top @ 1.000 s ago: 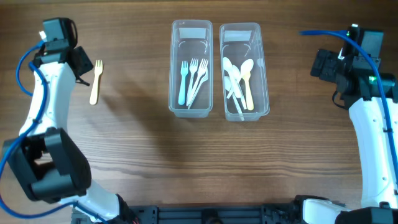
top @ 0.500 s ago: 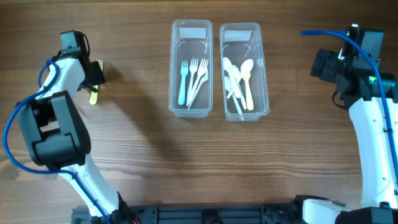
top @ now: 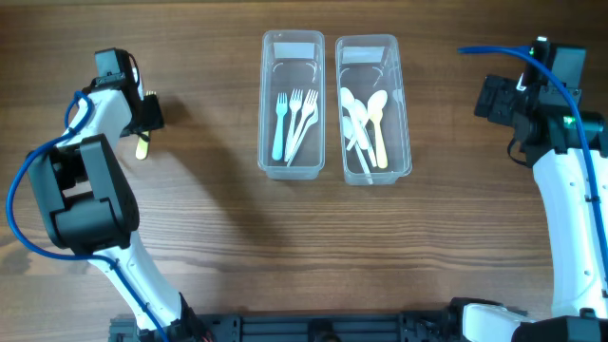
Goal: Pack container
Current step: 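Move the left gripper to the yellow fork and grasp it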
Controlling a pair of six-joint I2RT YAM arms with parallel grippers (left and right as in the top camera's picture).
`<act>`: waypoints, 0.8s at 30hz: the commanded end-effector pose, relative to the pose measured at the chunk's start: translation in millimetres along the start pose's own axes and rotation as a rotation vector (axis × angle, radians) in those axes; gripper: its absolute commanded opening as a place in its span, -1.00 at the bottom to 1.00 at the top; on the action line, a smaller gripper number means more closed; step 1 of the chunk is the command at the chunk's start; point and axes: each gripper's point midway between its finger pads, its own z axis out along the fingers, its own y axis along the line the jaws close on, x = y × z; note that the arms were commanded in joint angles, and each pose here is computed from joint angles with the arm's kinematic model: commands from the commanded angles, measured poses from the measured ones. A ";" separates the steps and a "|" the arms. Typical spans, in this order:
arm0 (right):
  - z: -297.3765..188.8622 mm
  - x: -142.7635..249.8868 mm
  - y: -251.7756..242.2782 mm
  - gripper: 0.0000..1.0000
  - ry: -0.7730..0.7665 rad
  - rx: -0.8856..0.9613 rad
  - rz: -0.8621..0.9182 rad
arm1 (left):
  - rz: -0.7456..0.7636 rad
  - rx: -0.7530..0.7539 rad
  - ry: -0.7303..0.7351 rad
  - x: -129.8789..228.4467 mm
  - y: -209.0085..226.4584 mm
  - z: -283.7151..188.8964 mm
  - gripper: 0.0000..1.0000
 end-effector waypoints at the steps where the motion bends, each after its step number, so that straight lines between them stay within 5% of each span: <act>1: -3.2 -4.6 -2.3 1.00 -0.014 0.011 -0.002 | 0.027 0.055 0.006 0.9 -8.5 5.0 -0.06; 9: -3.2 -4.6 -2.3 0.99 -0.014 0.011 -0.002 | 0.015 0.054 0.024 5.2 -8.4 4.9 -0.78; 18: -3.0 -4.5 -2.2 1.00 -0.014 0.011 -0.002 | -0.053 0.054 0.028 5.5 -9.8 -3.7 -0.91; 24: -3.0 -4.5 -2.2 0.99 -0.014 0.011 -0.002 | -0.093 0.079 -0.093 -21.4 -19.1 -59.7 -0.92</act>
